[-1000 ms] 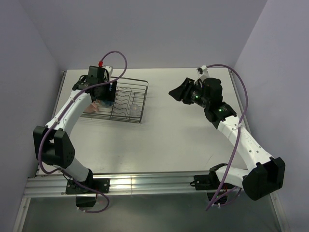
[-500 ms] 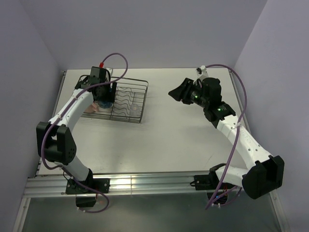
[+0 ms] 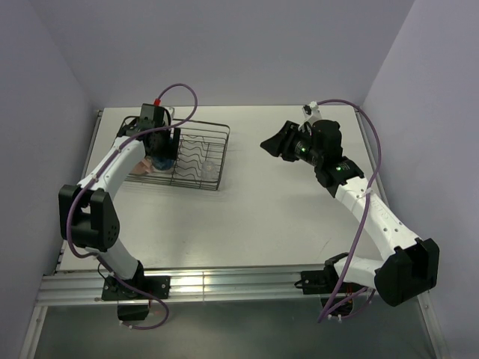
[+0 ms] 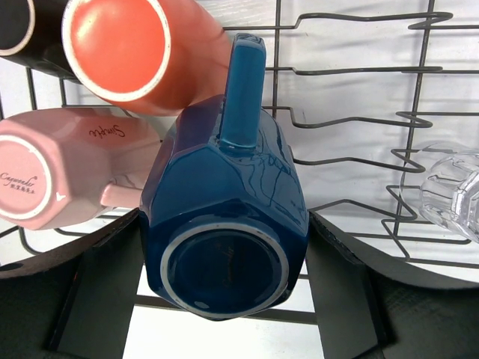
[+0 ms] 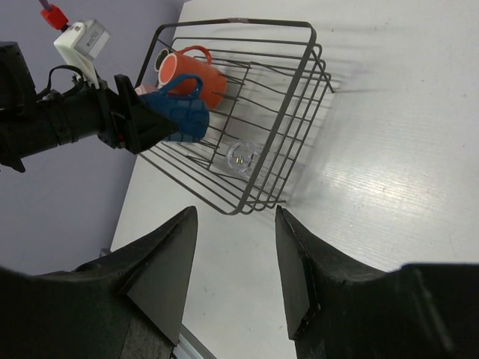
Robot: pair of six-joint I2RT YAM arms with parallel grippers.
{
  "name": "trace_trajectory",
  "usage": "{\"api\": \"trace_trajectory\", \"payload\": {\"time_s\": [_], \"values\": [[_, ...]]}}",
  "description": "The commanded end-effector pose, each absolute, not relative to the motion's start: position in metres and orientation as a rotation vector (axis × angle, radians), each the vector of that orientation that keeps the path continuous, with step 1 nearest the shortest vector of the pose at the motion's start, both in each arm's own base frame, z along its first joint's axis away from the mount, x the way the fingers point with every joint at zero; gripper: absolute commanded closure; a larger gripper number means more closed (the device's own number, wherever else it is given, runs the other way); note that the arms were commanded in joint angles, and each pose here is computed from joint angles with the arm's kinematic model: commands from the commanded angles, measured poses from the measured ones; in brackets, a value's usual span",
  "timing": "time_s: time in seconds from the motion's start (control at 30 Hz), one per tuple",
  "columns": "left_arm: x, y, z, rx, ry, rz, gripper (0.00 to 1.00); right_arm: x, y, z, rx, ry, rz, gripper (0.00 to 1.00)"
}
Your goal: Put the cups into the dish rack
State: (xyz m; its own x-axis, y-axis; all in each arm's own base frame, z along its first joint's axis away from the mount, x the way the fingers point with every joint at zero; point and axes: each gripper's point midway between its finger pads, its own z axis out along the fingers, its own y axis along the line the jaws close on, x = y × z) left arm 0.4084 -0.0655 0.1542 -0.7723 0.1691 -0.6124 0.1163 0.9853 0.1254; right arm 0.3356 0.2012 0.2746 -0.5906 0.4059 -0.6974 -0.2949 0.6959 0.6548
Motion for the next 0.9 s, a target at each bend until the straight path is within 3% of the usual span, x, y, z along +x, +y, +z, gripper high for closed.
{"api": "trace_trajectory", "payload": {"time_s": [0.0, 0.87], "values": [[0.432, -0.069, 0.177, 0.180, 2.368, 0.067, 1.00, 0.339, 0.205, 0.278, 0.049, 1.954, 0.962, 0.46], [0.429, -0.068, 0.138, 0.083, 2.496, 0.041, 1.00, 0.342, 0.207, 0.272, 0.055, 1.971, 0.966, 0.46]]}}
